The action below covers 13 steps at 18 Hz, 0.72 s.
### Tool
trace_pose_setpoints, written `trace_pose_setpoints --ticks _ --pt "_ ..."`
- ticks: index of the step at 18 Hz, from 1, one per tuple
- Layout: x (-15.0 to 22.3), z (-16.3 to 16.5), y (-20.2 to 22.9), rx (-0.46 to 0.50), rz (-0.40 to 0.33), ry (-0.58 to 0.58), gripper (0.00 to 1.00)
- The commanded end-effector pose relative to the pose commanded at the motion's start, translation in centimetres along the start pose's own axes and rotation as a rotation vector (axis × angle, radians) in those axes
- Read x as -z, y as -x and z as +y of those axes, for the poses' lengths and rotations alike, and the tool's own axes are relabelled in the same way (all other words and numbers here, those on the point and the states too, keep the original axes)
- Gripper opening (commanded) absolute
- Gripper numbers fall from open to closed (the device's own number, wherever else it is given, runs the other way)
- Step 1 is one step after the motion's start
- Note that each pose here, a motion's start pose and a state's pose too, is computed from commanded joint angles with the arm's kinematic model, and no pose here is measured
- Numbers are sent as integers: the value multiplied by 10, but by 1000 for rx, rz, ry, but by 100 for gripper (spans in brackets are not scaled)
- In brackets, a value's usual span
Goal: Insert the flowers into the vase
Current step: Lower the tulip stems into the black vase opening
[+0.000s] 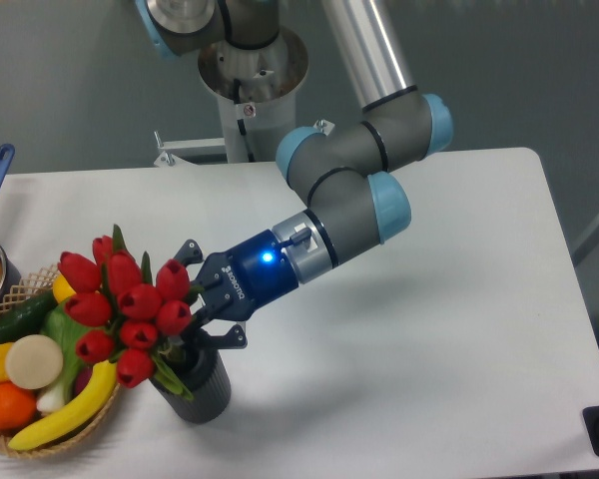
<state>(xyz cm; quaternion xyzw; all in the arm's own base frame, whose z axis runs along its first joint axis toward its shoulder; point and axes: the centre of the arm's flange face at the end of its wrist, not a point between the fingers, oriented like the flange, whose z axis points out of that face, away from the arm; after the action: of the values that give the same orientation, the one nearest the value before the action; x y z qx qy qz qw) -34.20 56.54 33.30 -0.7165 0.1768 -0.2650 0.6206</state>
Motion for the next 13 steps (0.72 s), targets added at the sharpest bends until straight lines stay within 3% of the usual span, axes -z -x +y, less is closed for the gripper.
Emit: trace_pose_setpoints --ticks 13 --pt "-2 42 2 0 -3 21 38"
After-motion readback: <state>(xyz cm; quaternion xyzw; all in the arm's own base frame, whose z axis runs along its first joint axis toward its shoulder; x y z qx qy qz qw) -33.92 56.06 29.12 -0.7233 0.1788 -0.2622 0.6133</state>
